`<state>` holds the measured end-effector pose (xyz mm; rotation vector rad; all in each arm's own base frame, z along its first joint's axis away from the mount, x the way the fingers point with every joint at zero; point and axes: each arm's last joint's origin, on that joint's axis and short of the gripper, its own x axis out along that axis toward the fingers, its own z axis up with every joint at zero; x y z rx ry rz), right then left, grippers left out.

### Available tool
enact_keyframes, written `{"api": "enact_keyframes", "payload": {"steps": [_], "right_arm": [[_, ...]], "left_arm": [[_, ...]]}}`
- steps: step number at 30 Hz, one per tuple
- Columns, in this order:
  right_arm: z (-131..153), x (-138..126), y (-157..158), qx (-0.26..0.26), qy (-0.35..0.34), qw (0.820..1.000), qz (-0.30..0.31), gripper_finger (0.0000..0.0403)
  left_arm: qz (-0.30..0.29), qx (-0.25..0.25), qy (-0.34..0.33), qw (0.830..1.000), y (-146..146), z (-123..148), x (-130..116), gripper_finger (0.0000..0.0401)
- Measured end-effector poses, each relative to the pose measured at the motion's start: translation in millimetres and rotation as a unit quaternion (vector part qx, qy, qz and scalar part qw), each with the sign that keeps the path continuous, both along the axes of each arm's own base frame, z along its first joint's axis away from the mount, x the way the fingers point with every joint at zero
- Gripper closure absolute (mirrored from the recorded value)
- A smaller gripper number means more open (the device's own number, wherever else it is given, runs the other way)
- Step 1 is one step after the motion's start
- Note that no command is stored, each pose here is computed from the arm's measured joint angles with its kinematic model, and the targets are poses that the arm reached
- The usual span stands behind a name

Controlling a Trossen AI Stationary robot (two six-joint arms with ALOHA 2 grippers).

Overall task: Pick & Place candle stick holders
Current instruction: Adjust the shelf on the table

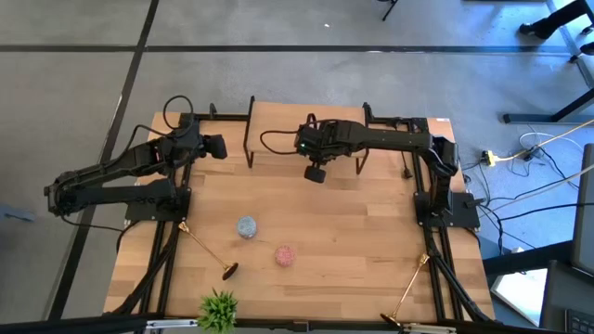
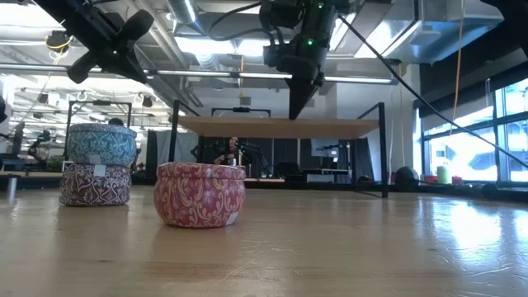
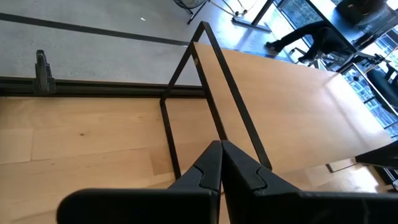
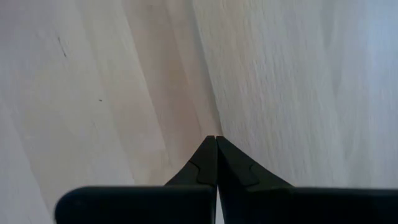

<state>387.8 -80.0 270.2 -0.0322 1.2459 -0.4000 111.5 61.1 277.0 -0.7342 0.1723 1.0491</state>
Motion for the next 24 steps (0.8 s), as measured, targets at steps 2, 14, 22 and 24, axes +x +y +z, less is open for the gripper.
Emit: {"api": "enact_keyframes", "payload": {"steps": [2, 14, 22, 24], "right_arm": [[-0.4, -1.1, 1.9, 0.001, 0.008, 1.000, 0.002, 0.0403], [5.5, -12.9, 32.3, 0.014, 0.054, 0.998, 0.019, 0.0403], [14.9, -21.0, 41.7, 0.063, 0.040, 0.997, -0.020, 0.0403], [23.3, -21.5, 44.5, 0.073, 0.009, 0.997, -0.021, 0.0403]], "left_arm": [[0.000, 0.000, 0.000, 1.000, 0.0, 0.0, 0.0, 0.0400], [-0.002, 0.000, 0.000, 1.000, -0.1, 0.0, 0.0, 0.0400], [-0.007, -0.003, -0.015, 1.000, -1.9, 2.2, -3.1, 0.0400], [-0.008, -0.002, -0.024, 1.000, -2.5, 3.5, -4.4, 0.0400]]}}
